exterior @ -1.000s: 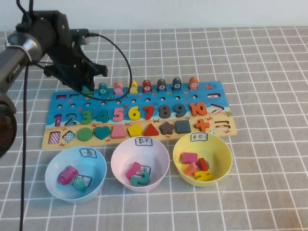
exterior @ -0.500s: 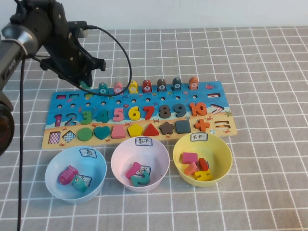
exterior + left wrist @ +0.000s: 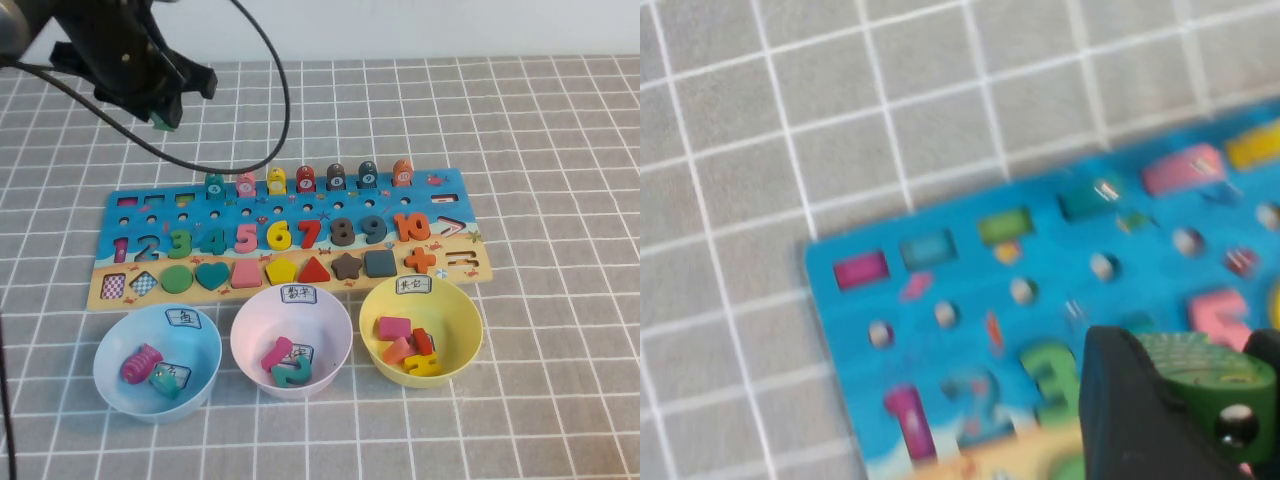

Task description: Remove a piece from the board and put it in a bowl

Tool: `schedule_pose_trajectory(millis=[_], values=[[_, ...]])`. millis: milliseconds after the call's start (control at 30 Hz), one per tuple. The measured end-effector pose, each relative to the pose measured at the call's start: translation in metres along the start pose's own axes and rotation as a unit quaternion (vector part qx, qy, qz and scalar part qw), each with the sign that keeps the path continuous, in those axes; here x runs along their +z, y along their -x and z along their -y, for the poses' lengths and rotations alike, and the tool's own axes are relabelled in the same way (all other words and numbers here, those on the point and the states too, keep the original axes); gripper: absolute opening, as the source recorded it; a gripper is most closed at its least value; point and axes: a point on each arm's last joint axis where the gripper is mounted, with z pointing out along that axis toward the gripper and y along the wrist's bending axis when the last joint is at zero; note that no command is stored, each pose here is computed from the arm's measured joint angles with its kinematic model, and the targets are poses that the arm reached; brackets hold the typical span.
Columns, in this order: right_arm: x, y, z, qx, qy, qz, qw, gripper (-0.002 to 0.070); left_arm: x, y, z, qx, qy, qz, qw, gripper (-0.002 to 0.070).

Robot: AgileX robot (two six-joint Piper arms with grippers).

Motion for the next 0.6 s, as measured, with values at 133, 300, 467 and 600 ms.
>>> schedule_pose_trajectory(millis=[133,300,467,600], values=[[0.0,0.0,0.0,0.0,0.0,0.0,1.0,-0.0017,-0.034,-0.024,0.009,0.019,0.003,-0.003,1.0,0.0191],[0.0,0.0,0.0,0.0,0.0,0.0,1.0,-0.0017,-0.062,-0.075,0.011,0.021,0.008,-0.02,1.0,0.019],[0.0,0.0,0.0,0.0,0.0,0.001,1.0,-0.0017,-0.077,-0.135,0.013,0.023,-0.006,-0.017,1.0,0.019],[0.0,0.0,0.0,0.0,0.0,0.001,1.0,-0.0017,-0.08,-0.181,0.018,0.034,-0.025,0.015,0.999,0.019]])
